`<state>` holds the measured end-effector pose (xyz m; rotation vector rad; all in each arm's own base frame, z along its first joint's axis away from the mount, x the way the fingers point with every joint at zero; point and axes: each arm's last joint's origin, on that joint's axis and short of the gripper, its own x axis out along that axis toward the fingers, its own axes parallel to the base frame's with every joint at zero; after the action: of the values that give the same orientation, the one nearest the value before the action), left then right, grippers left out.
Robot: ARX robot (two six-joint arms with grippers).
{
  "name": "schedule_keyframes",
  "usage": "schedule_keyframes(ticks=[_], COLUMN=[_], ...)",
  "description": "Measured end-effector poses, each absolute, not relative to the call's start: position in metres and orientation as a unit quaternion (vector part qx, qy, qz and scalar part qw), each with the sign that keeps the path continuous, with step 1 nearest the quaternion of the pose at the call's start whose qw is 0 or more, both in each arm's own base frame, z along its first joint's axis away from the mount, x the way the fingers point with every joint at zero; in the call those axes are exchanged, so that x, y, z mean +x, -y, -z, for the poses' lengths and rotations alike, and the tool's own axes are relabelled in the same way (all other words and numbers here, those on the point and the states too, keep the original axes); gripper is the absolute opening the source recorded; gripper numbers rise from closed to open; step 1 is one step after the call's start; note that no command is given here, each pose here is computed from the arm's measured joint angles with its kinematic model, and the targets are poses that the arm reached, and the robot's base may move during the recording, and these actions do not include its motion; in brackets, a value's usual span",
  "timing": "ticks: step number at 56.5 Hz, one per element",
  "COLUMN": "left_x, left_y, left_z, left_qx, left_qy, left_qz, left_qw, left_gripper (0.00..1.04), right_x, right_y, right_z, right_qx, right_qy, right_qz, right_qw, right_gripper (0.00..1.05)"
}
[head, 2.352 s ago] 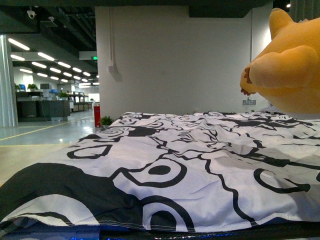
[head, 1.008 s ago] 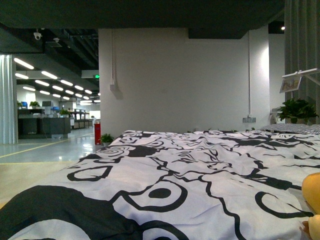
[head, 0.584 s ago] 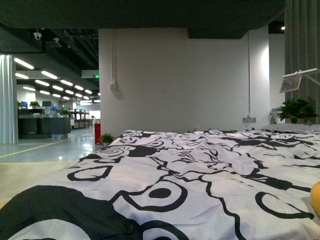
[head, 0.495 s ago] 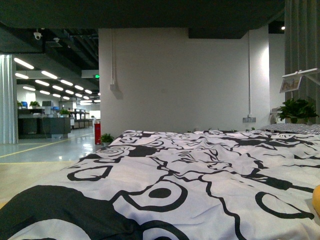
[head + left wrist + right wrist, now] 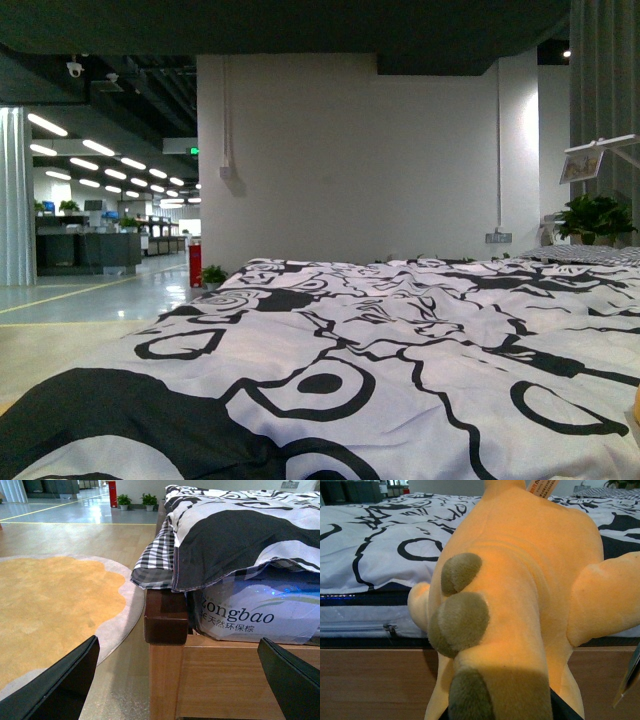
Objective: Put away toys
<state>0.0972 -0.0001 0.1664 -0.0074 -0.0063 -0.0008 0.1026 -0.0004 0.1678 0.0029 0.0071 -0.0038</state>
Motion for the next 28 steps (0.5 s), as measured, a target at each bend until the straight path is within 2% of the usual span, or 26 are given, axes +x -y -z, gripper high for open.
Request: schedule_keyframes(ticks=[28], left_x=[0.0972], left_y=[0.0001], left_z=[-0.1664], left_qx=[-0.004], left_qy=[0.003], left_qz=[0.000], left_qw=[1.000], left_gripper=[0.98], right_x=[0.0972], right_y=[0.0004], right_z=[-0.1684], right_qx=[0.002], right_qy=[0.007], right_qz=[0.003], right_qw=[1.000], right_gripper=[0.07])
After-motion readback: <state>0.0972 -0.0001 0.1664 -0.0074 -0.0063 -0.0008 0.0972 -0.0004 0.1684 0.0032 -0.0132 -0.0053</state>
